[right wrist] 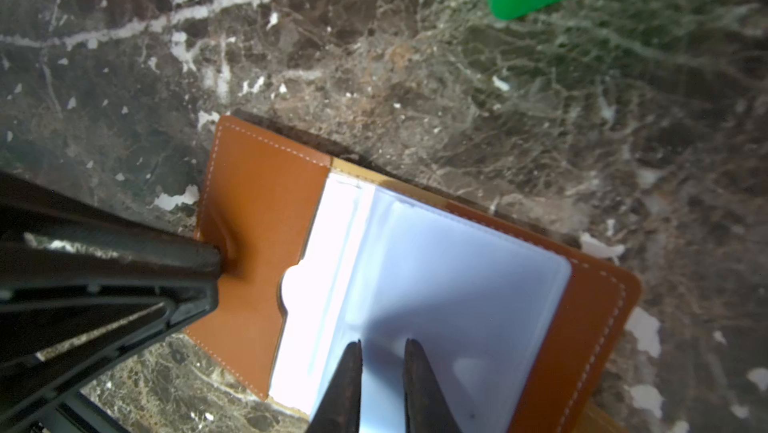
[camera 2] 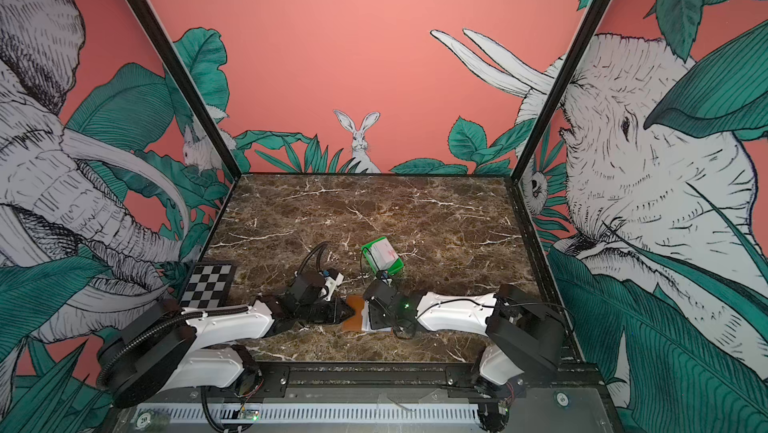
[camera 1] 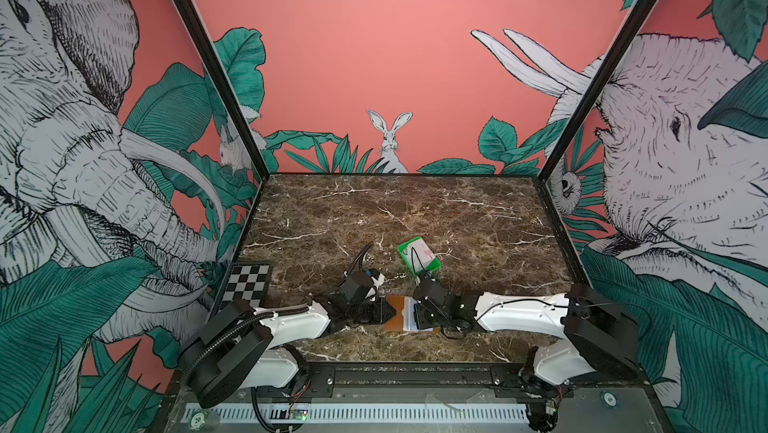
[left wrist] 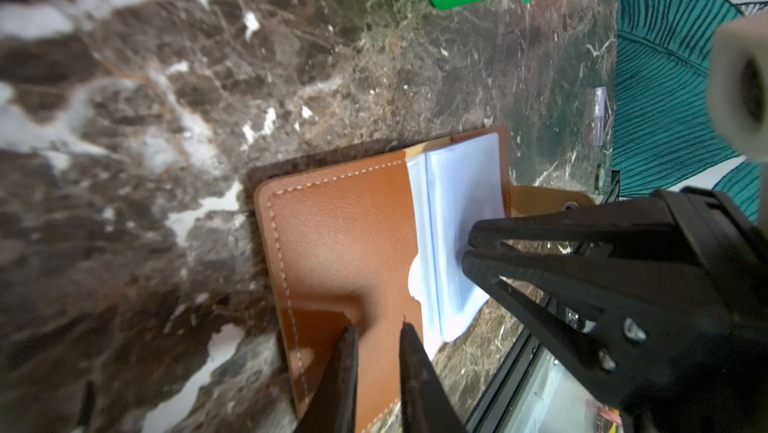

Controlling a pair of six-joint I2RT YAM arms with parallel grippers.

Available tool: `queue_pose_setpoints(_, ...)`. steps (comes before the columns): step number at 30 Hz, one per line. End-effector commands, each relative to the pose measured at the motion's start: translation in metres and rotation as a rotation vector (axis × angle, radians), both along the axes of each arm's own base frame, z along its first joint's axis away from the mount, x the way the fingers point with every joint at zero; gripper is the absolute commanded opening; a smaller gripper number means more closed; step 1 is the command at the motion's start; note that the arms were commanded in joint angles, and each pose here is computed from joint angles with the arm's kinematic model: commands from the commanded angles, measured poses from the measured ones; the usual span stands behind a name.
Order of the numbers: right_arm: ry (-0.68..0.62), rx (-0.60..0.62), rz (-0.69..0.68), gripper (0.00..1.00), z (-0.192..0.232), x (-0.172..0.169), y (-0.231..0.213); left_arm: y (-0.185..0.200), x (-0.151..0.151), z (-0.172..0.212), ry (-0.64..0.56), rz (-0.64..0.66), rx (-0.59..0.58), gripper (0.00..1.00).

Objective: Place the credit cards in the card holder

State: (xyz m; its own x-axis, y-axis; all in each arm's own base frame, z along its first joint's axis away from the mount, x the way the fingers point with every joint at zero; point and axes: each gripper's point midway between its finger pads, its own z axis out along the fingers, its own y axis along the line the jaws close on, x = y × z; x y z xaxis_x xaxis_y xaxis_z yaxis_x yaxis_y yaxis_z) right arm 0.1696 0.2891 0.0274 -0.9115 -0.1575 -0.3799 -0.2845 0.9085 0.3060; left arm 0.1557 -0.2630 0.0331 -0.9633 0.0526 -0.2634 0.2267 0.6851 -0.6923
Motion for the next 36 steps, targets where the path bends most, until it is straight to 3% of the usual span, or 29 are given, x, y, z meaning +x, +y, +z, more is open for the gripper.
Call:
queue_pose_setpoints(1, 0.005, -0.083, -0.043, 0.19, -0.007, 0.008, -0.014, -0.011, 0.000, 0.018, -0.010, -0.030, -0.056, 0.21)
queue_pose_setpoints(8, -0.033, -0.062, 0.001, 0.19, 0.005, 0.023, -0.004, -0.014, -0.002, 0.026, -0.025, -0.042, -0.057, 0.22)
queue_pose_setpoints(14, -0.066, -0.001, 0.076, 0.20, 0.033, 0.018, 0.000, -0.005, 0.009, 0.021, -0.046, 0.017, 0.018, 0.22)
queue_pose_setpoints(18, -0.052, 0.043, 0.129, 0.19, 0.043, 0.013, 0.009, -0.018, 0.020, 0.037, -0.057, 0.041, -0.035, 0.22)
queue_pose_setpoints(24, -0.017, 0.072, 0.118, 0.20, 0.034, 0.014, 0.012, -0.040, 0.020, 0.036, -0.018, 0.028, -0.083, 0.22)
queue_pose_setpoints(36, 0.057, 0.020, -0.003, 0.16, -0.008, 0.014, -0.013, -0.034, 0.005, -0.011, 0.060, -0.029, 0.062, 0.20)
